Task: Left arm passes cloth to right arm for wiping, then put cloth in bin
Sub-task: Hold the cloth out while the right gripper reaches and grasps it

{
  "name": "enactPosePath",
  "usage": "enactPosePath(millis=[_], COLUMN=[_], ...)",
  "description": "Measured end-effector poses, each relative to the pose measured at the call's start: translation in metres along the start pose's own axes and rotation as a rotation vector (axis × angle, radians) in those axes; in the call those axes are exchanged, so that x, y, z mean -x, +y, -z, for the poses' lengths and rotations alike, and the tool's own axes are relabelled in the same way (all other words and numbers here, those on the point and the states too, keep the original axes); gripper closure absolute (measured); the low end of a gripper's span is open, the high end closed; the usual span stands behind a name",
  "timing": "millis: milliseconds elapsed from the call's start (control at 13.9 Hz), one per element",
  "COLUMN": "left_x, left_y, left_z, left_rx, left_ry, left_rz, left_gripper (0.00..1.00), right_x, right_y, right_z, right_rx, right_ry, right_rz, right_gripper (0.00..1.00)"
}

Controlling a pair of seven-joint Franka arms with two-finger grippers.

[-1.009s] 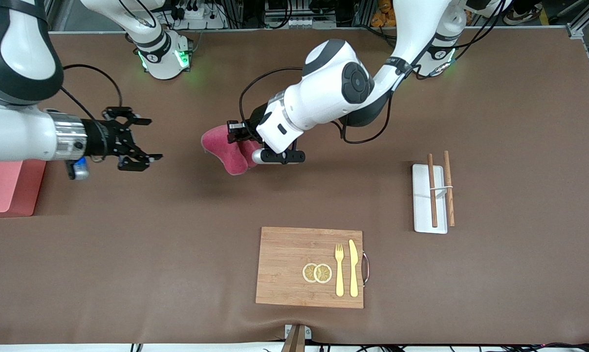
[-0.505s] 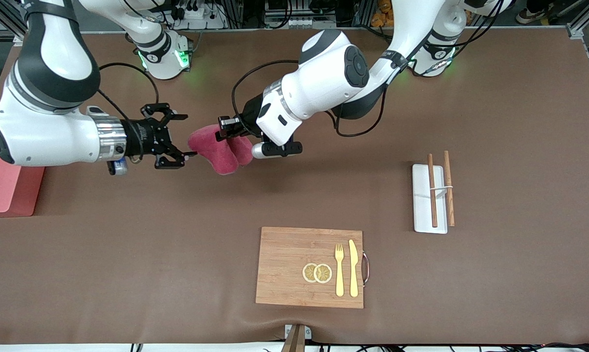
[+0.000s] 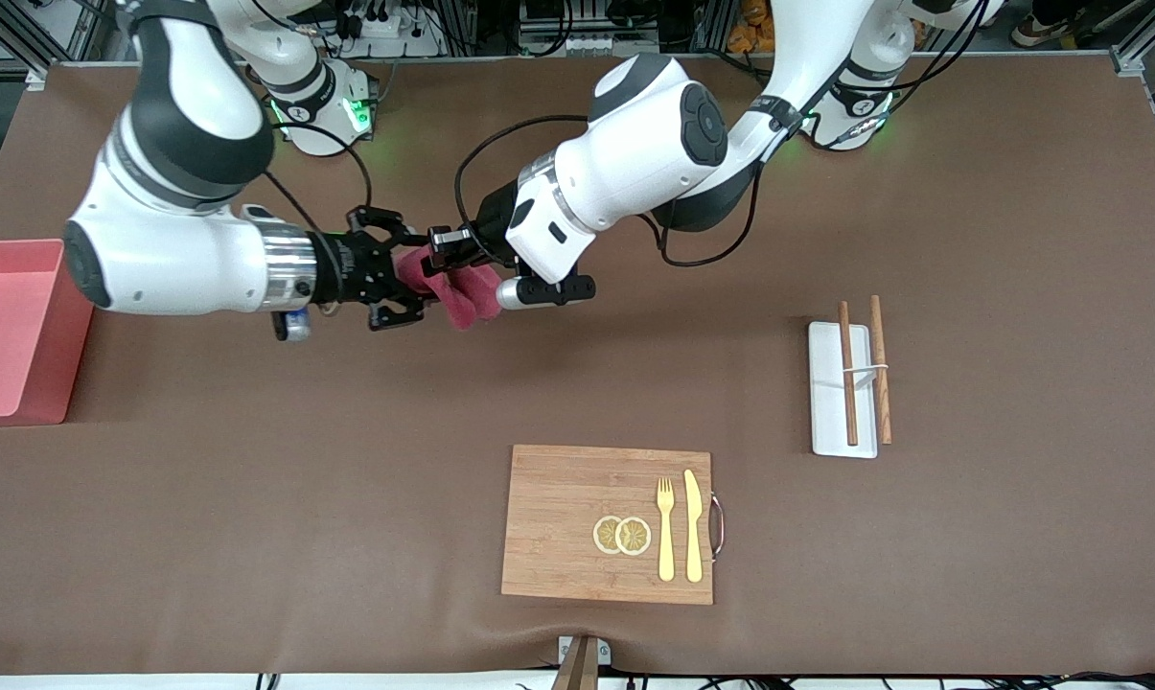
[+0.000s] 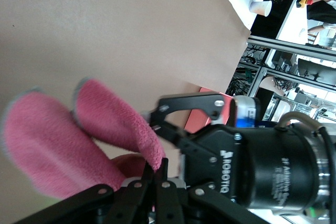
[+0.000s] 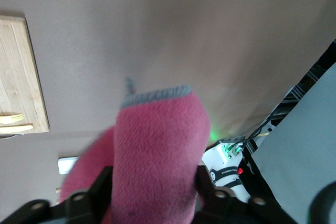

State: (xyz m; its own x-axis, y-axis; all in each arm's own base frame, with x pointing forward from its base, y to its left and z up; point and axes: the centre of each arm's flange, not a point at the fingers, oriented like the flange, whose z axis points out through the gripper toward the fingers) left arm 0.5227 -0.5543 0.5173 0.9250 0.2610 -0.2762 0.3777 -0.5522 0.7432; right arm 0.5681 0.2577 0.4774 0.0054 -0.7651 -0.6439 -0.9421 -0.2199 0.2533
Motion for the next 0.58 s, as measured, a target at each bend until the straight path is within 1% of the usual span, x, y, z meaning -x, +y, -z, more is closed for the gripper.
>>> enactPosePath(millis=[72, 144, 216, 288, 360, 432, 505, 577], left_x=[0.0, -0.001, -0.002, -0.004, -0.004, -0.004, -0.004, -0.006], left_y=[0.0, 0.001, 0.001, 0.002, 0.004, 0.006, 0.008, 0.009], left_z=[0.001, 0.002, 0.004, 0.007, 0.011, 0.015, 0.019, 0.023], left_rx=[0.001, 0.002, 0.004, 0.006, 0.006, 0.005, 0.006, 0.008], left_ry=[0.001, 0.003, 0.006, 0.012, 0.021, 0.03, 0.038, 0.046], left_rz=[0.0, 0.0, -0.001, -0.005, -0.015, -0.028, -0.036, -0.038], left_gripper=[0.98, 0.97, 0.94, 0.93, 0.87, 0.75, 0.66, 0.54], right_x=[0.003, 0.002, 0.001, -0.001, -0.002, -0.003, -0.003, -0.004], right_y=[-0.001, -0.001, -0.002, -0.002, -0.003, -0.003, -0.003, -0.003], right_z=[-0.003, -0.003, -0.002, 0.0, 0.001, 0.002, 0.002, 0.002], right_rx=[-0.002, -0.005, -0.009, -0.012, -0.013, -0.014, -0.014, -0.014], right_ry=[0.002, 0.002, 0.002, 0.001, 0.001, 0.001, 0.0, 0.001], right_rz=[-0.005, -0.011, -0.019, -0.023, -0.025, -0.026, -0.026, -0.018], right_gripper=[0.49, 0.6, 0.7, 0.83, 0.94, 0.94, 0.94, 0.94])
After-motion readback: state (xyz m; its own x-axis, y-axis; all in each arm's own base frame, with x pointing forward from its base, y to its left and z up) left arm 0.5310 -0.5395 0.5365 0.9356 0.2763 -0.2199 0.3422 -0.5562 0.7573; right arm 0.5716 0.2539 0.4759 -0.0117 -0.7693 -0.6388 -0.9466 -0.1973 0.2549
